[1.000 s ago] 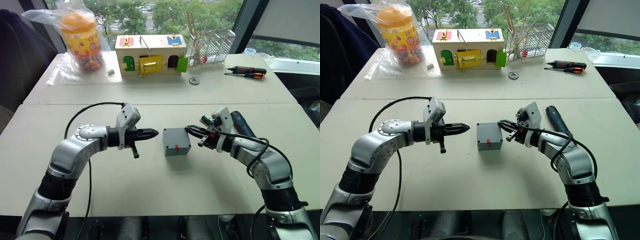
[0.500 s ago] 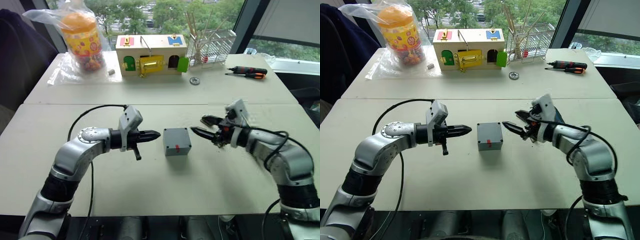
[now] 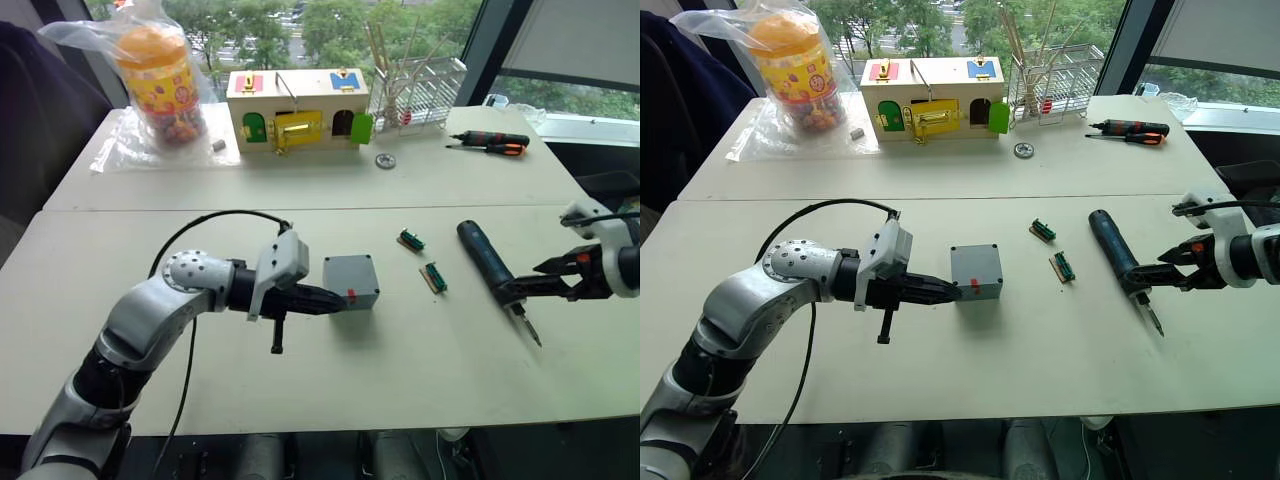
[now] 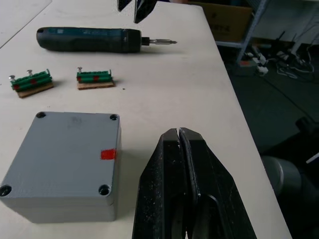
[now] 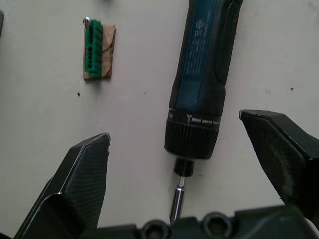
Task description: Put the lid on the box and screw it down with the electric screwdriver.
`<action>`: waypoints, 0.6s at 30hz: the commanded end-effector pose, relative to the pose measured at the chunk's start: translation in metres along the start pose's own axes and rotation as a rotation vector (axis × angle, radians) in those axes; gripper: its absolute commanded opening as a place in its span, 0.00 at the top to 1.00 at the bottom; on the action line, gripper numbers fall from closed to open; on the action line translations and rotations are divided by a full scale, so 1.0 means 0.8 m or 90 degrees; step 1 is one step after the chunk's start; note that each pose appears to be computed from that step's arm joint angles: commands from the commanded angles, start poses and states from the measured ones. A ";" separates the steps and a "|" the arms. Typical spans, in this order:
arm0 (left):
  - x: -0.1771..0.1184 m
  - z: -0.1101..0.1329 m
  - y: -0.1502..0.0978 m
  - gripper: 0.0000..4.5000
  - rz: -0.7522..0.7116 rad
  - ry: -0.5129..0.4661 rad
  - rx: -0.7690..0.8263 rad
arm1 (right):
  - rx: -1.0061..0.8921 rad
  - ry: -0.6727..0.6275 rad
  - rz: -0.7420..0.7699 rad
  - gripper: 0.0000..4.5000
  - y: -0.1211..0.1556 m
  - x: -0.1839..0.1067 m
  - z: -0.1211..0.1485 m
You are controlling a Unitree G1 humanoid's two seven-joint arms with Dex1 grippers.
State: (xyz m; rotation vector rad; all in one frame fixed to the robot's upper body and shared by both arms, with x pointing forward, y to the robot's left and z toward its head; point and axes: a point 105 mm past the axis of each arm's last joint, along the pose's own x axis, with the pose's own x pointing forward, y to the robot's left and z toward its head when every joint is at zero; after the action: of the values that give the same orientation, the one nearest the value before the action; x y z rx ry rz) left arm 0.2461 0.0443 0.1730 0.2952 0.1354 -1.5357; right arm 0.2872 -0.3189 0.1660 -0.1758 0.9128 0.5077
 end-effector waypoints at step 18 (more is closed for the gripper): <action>0.022 0.002 -0.001 1.00 0.083 -0.049 -0.026 | -0.040 0.151 0.039 0.00 -0.043 0.059 -0.005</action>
State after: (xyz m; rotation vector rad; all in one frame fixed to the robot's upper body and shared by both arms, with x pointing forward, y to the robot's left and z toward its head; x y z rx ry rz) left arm 0.2478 0.0273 0.1615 0.1927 0.1349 -1.4171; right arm 0.3288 -0.3297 0.1287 -0.2404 1.0900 0.5792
